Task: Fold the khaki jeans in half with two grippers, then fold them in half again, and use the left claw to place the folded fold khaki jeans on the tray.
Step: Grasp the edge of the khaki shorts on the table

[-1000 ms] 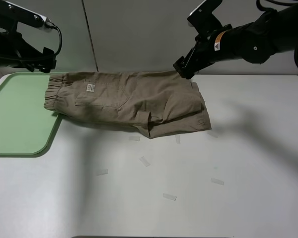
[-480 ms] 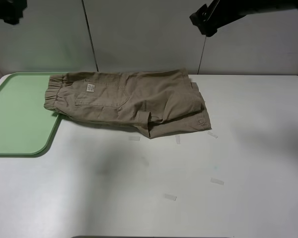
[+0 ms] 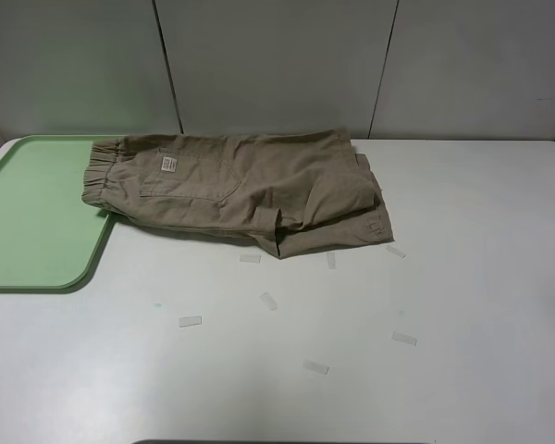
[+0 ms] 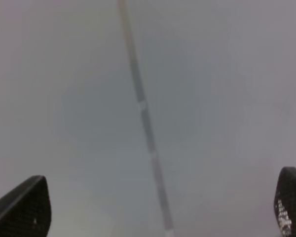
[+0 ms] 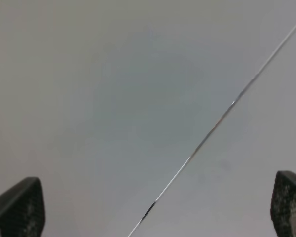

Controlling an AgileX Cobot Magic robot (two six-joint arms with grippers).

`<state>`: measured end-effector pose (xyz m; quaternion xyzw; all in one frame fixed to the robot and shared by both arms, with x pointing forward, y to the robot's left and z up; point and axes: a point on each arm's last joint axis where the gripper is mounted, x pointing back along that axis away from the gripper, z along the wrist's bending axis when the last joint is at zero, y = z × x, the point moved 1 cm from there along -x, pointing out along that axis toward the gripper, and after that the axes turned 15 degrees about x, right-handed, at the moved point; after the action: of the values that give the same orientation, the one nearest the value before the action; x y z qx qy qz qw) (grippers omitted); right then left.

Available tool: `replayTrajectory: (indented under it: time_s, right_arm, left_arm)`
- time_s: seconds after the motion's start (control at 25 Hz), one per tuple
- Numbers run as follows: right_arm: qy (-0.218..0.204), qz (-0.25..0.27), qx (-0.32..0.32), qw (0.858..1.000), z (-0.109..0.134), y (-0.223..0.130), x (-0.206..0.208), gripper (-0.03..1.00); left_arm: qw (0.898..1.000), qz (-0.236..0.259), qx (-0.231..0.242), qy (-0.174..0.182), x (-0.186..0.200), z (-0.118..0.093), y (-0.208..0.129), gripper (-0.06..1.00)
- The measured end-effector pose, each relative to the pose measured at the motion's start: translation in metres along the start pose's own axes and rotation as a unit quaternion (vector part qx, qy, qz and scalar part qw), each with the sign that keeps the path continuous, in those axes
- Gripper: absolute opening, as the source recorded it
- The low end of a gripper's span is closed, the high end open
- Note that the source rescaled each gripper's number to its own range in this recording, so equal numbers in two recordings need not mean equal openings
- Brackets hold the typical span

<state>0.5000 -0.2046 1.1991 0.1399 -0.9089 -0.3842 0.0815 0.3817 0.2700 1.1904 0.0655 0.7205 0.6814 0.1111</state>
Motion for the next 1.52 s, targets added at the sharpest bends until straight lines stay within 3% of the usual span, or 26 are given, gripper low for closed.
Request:
replayTrajectory:
  time_s: [0.16, 0.28, 0.4, 0.48, 0.6, 0.68, 0.72, 0.92, 1.2, 1.24, 1.36, 1.44, 1.52]
  right_arm:
    - [-0.015, -0.014, -0.011, 1.0, -0.009, 0.008, 0.015, 0.99]
    - [-0.017, -0.016, -0.018, 1.0, -0.01, 0.009, 0.018, 0.99]
    - [-0.016, -0.015, -0.025, 0.999, -0.01, 0.009, 0.018, 0.99]
    - [-0.015, -0.015, -0.026, 0.999, -0.01, 0.009, 0.018, 0.99]
    - [-0.015, -0.016, -0.026, 0.999, -0.009, 0.01, 0.018, 0.99]
    - [-0.015, -0.016, -0.026, 0.999, -0.009, 0.01, 0.018, 0.99]
    - [-0.015, -0.016, -0.026, 0.999, -0.009, 0.01, 0.018, 0.99]
    - [-0.015, -0.017, -0.028, 0.999, -0.009, 0.01, 0.018, 0.99]
    - [-0.014, -0.017, -0.036, 0.999, -0.009, 0.01, 0.018, 0.99]
    - [-0.014, -0.017, -0.036, 0.999, -0.009, 0.01, 0.018, 0.99]
    - [-0.014, -0.018, -0.039, 0.999, -0.009, 0.01, 0.018, 0.99]
    - [-0.014, -0.018, -0.039, 0.999, -0.009, 0.01, 0.018, 0.99]
    - [-0.014, -0.018, -0.04, 0.999, -0.009, 0.01, 0.018, 0.99]
  left_arm:
    - [0.997, 0.028, 0.044, -0.057, 0.029, -0.016, 0.017, 1.0]
    - [0.988, 0.11, 0.073, -0.077, 0.041, -0.023, 0.016, 1.0]
    - [0.973, 0.211, 0.085, -0.046, 0.053, -0.02, 0.007, 1.0]
    - [0.958, 0.275, 0.076, -0.002, 0.06, -0.012, -0.002, 1.0]
    - [0.93, 0.361, 0.054, 0.048, 0.072, -0.002, -0.017, 1.0]
    - [0.914, 0.401, 0.042, 0.052, 0.078, -0.001, -0.023, 1.0]
    - [0.908, 0.415, 0.036, 0.05, 0.081, -0.001, -0.025, 1.0]
    - [0.903, 0.423, 0.027, 0.068, 0.08, 0.003, -0.032, 1.0]
    - [0.862, 0.498, 0.033, 0.092, 0.092, 0.008, -0.097, 1.0]
    - [0.86, 0.5, 0.034, 0.093, 0.097, 0.009, -0.105, 1.0]
    - [0.868, 0.486, 0.051, 0.087, 0.114, 0.007, -0.119, 1.0]
    - [0.879, 0.466, 0.068, 0.081, 0.124, 0.006, -0.121, 1.0]
    - [0.897, 0.428, 0.083, 0.069, 0.136, 0.003, -0.119, 1.0]
